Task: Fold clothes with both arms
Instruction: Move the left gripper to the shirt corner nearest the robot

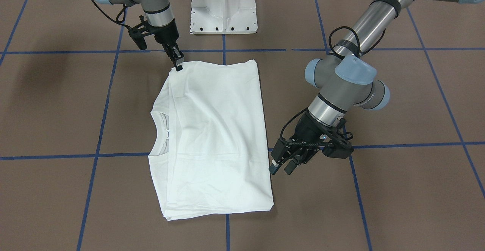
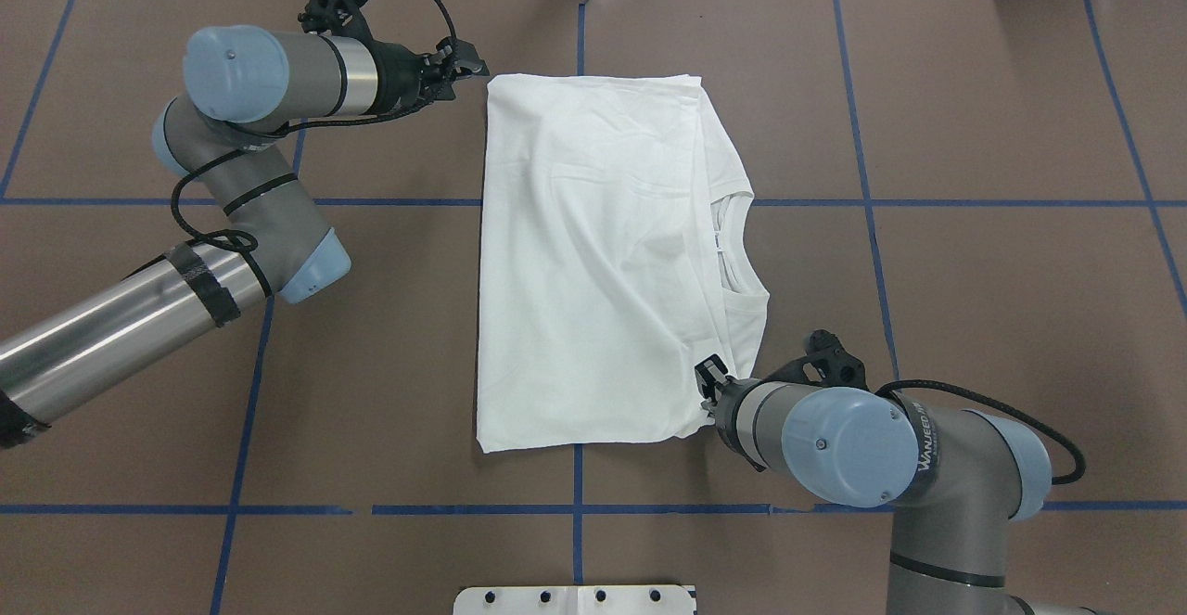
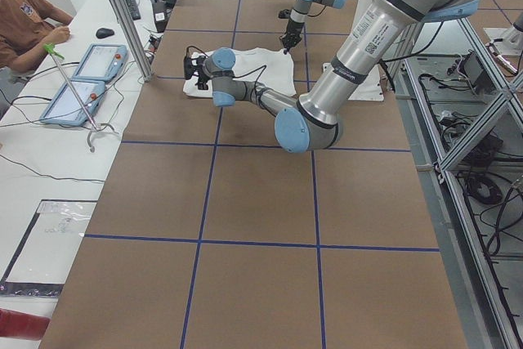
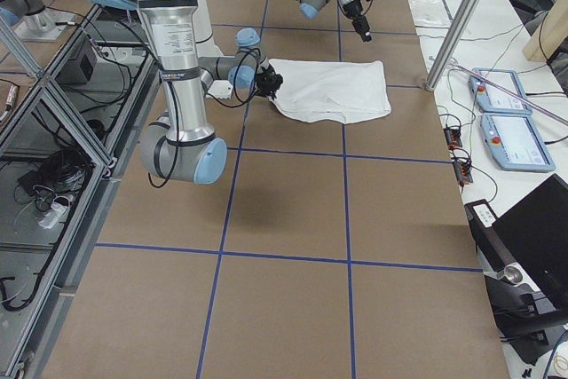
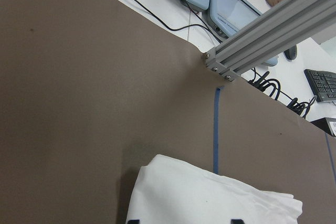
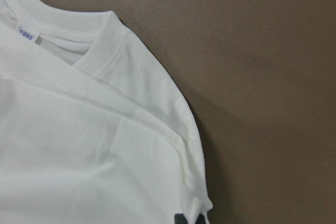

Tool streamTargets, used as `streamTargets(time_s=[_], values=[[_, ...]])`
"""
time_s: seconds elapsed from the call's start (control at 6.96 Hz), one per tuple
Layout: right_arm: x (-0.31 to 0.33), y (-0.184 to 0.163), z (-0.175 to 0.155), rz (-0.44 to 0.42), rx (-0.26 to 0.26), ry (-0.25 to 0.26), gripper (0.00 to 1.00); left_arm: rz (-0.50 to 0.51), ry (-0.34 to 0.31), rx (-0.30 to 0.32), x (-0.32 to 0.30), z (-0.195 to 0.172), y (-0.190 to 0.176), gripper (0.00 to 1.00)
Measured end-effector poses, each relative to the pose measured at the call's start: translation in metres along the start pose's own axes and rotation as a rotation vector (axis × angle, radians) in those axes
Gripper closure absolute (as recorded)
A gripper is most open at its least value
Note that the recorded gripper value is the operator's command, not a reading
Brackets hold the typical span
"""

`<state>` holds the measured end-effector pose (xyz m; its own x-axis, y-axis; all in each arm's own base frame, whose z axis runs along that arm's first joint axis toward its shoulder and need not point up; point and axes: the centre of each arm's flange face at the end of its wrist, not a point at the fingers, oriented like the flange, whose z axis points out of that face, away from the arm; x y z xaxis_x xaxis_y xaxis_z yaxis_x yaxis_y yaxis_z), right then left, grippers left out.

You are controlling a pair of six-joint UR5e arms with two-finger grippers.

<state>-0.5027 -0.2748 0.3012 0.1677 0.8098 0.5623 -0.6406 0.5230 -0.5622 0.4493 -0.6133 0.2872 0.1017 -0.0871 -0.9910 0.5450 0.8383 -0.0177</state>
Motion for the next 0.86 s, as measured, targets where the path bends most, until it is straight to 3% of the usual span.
streamTargets(time_s=[0.29,0.57,0.86], values=[[0.001,-0.001,-0.005,-0.001,0.013,0.013,1.0,-0.106,0.009,-0.047,-0.011,-0.038,0.041,0.34],[0.003,-0.002,-0.005,-0.004,0.017,0.02,1.0,-0.291,0.009,-0.144,-0.028,-0.082,0.115,0.34],[0.005,0.001,-0.006,-0.006,0.014,0.022,1.0,-0.458,-0.074,-0.202,-0.037,-0.113,0.207,0.36]])
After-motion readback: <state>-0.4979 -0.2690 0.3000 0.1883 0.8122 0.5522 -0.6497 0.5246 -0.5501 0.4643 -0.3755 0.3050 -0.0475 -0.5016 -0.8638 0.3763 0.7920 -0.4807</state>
